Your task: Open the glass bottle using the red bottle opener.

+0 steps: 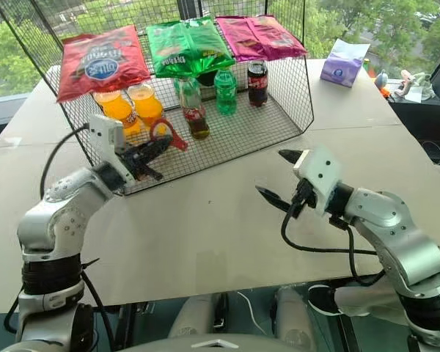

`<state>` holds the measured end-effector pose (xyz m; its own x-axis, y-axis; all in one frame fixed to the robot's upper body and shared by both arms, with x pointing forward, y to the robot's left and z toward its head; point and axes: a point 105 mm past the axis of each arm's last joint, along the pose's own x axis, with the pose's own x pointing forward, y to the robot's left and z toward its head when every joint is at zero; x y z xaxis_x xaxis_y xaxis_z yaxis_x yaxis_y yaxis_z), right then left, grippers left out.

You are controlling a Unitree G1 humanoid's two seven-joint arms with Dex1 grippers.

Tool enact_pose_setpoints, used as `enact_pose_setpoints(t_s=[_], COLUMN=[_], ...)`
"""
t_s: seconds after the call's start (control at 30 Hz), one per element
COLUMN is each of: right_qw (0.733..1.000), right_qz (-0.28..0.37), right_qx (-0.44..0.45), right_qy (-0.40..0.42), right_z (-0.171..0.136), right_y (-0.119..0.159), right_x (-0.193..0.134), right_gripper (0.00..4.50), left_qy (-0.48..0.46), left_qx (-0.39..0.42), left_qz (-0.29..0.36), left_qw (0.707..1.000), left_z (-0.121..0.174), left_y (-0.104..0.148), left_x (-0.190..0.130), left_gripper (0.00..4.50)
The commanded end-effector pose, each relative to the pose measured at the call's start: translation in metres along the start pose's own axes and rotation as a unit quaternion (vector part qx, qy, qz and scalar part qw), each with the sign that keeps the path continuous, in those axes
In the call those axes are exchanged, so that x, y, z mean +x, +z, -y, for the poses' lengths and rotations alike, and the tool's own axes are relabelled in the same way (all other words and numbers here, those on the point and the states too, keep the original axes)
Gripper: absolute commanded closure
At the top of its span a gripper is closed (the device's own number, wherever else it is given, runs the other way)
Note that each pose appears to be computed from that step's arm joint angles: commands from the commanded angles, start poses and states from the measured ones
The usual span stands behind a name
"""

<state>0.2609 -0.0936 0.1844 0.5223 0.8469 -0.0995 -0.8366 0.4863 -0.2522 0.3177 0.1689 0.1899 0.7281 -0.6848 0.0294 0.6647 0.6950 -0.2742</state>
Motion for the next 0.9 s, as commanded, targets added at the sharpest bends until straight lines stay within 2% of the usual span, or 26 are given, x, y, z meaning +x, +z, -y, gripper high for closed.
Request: enact_pose_setpoints(t_s=[0.03,0.17,0.3,0.57,0.67,0.77,0.8,0.9], right_qw=[0.997,0.986,0.971,0.933,0.922,0.92,0.919,0.92], right_qz=[0.017,0.01,0.018,0.084,0.094,0.082,0.076,0.053], right_qx=[0.045,0.123,0.183,0.284,0.308,0.31,0.31,0.306], right_qy=[0.056,0.116,0.153,0.204,0.216,0.227,0.23,0.238], right_z=[-0.013,-0.017,-0.014,-0.018,-0.021,-0.026,-0.027,-0.032], right_y=[0.006,0.006,0.018,0.067,0.076,0.078,0.077,0.073], right_x=[0.003,0.014,0.029,0.053,0.055,0.056,0.055,0.054], right_gripper=[0.0,0.0,0.0,0.0,0.81,2.3,2.67,2.67], left_qy=[-0.123,-0.178,-0.21,-0.232,-0.239,-0.244,-0.247,-0.252], left_qx=[-0.086,-0.142,-0.157,-0.154,-0.142,-0.143,-0.142,-0.14], left_qz=[-0.003,-0.018,-0.038,-0.046,-0.054,-0.052,-0.052,-0.049], left_qw=[0.989,0.973,0.964,0.959,0.959,0.958,0.957,0.956], left_z=[0.038,0.051,0.061,0.075,0.08,0.082,0.083,0.085], left_y=[0.015,0.021,0.023,0.02,0.016,0.015,0.016,0.017], left_x=[-0.012,-0.014,-0.012,-0.011,-0.011,-0.011,-0.01,-0.01], left_gripper=[4.42,4.42,4.42,4.42,4.5,4.5,4.5,4.5])
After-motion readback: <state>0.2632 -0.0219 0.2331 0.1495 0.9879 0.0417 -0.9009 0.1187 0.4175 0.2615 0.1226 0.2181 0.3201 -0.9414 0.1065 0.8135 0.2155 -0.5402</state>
